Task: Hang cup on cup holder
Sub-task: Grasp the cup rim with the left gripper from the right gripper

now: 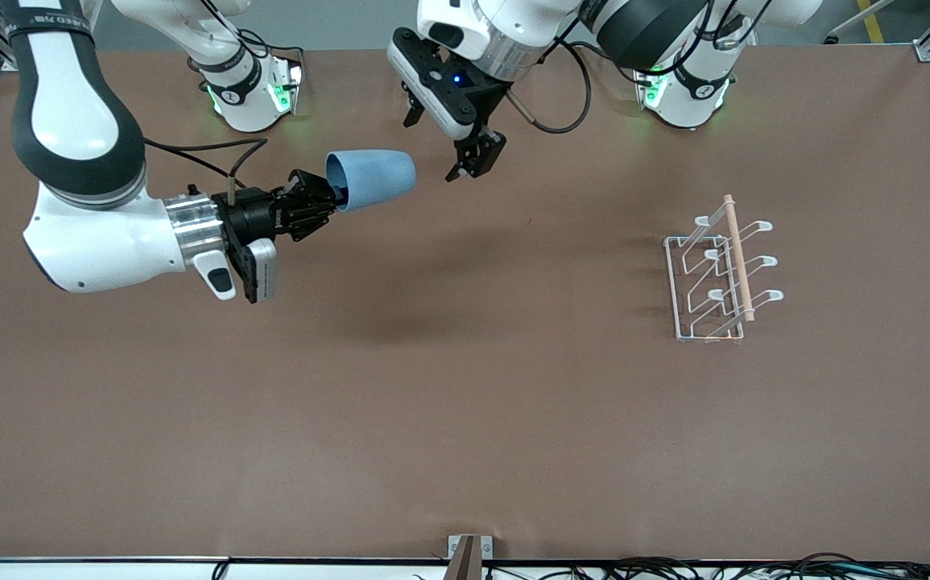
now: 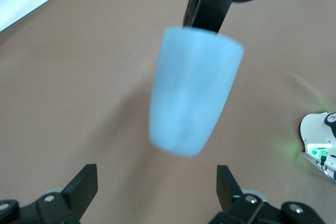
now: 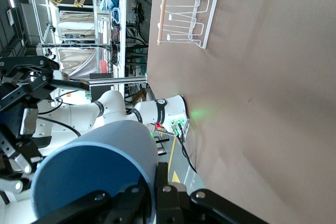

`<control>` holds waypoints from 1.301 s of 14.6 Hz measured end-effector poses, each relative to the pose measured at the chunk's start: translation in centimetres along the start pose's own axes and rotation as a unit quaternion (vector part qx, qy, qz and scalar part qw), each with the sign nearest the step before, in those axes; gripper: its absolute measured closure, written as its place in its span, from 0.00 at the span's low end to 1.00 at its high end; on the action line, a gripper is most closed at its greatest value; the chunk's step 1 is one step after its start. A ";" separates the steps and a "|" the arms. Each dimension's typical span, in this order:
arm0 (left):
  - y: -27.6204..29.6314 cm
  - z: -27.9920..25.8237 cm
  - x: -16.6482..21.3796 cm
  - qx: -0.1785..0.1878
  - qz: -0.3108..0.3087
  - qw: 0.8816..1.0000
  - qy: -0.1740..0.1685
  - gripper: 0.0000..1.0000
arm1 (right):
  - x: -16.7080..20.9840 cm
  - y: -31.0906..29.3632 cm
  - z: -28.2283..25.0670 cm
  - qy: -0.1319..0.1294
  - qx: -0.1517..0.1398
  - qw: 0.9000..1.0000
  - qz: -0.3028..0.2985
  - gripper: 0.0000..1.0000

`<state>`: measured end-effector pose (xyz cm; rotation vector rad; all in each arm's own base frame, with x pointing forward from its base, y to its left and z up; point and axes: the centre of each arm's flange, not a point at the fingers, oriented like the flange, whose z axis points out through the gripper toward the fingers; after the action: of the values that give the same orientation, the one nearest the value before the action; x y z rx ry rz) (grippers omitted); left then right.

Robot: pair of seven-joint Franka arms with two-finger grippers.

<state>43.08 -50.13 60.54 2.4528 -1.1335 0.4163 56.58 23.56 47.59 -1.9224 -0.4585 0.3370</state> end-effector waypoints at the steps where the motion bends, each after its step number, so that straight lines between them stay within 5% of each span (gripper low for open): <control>1: 0.1 0.4 0.2 -0.001 0.001 1.000 0.004 0.00 | 0.0 0.0 0.1 0.000 0.000 1.000 0.000 0.95; 19: 2.1 7.4 1.1 0.018 0.048 0.998 0.031 0.02 | 0.1 -0.4 1.1 -0.009 0.002 1.000 -0.003 0.95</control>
<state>42.87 -55.60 54.97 2.4050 -1.2318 0.5430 56.13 24.68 47.54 -1.9144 -0.4754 0.3505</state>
